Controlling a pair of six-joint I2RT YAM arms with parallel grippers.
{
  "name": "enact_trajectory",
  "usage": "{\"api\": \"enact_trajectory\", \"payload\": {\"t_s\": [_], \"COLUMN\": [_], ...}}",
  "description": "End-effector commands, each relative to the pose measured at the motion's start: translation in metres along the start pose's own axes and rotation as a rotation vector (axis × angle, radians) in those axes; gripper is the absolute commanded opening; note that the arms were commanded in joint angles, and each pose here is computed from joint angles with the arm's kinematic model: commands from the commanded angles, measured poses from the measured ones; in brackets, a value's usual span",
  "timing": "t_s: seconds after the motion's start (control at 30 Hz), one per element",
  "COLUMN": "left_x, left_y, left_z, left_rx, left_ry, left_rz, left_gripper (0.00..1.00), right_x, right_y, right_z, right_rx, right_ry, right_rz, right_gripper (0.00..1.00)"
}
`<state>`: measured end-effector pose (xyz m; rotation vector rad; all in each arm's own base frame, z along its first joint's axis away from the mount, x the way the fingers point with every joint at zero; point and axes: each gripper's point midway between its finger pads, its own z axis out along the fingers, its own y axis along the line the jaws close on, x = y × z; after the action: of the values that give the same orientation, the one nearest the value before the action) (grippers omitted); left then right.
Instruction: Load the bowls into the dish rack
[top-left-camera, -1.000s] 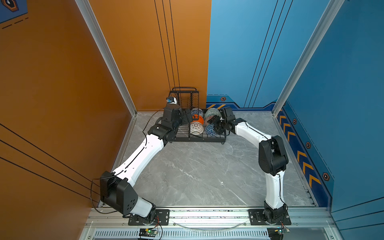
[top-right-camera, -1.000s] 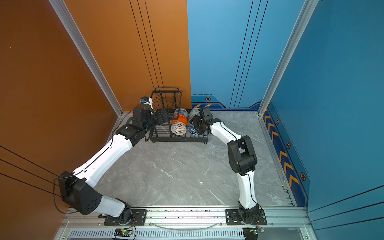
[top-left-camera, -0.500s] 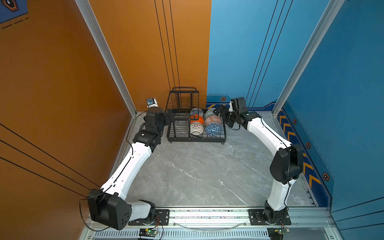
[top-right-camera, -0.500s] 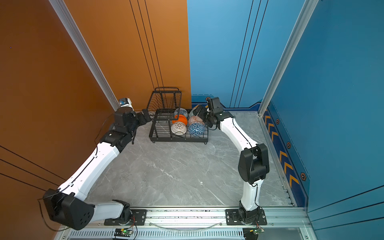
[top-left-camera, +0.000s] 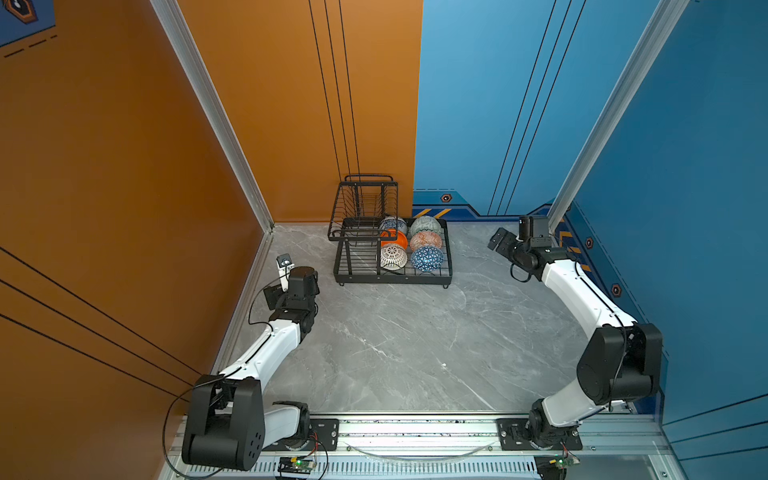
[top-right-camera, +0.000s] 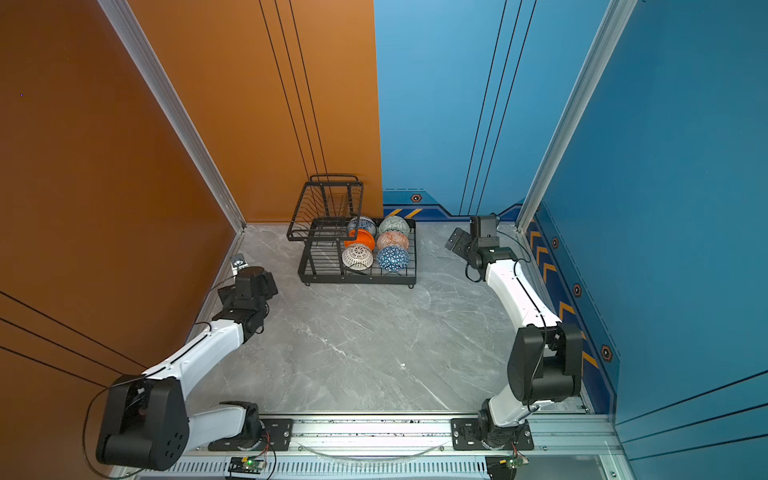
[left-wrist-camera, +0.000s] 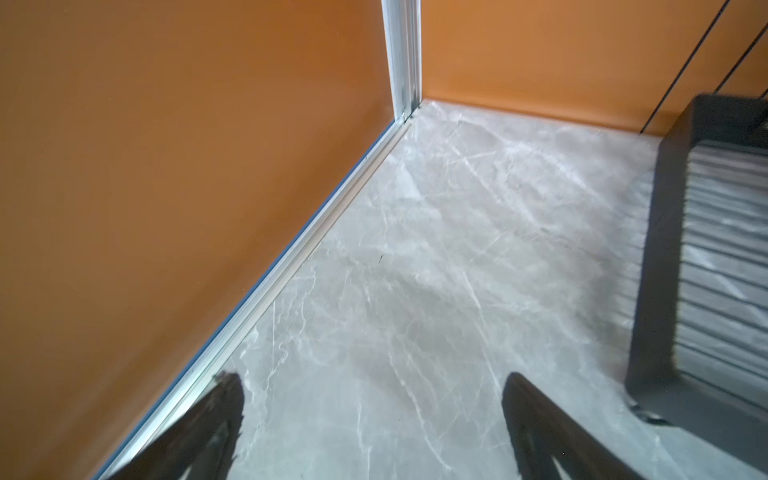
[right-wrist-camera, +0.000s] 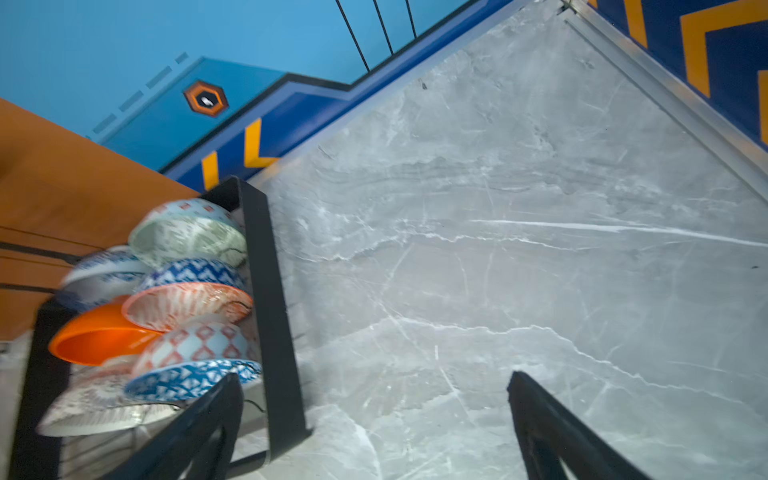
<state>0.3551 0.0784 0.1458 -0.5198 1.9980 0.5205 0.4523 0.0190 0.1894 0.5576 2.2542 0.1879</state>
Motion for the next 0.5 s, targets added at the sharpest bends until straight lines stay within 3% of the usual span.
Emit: {"api": "enact_trajectory", "payload": {"t_s": [0.0,0.23,0.3,0.4,0.47], "left_x": [0.005,0.036,0.036,0.034,0.031], "left_y": [-0.002,-0.004,-0.006,-0.014,-0.019], "left_z": [0.006,0.016,0.017,0.021,0.025], "left_rx": [0.01,0.057,0.077,0.123,0.143], "left_ry": [-0.043,-0.008,-0.005,-0.005,-0.013], "left_rz": [-0.005,-0.013,-0.015,-0.015,-0.017], "left_gripper": [0.98,0.98,0.98,0.98,0.98], "right_x": [-0.009,0.033,0.04,0.044,0.049], "right_y": [-0.017,-0.078,-0.092,-0.123,-0.131], "right_z": [0.0,0.031,0.03,0.022,0.016], "right_rx": [0.081,0.153,0.184,0.24,0.264], "right_ry": [-0.089,-0.112,-0.173,-0.179,-0.175], "right_rz": [-0.157,-0.127,-0.133,-0.036,-0.065], "right_gripper": [1.0,1.0,1.0,1.0,1.0]}}
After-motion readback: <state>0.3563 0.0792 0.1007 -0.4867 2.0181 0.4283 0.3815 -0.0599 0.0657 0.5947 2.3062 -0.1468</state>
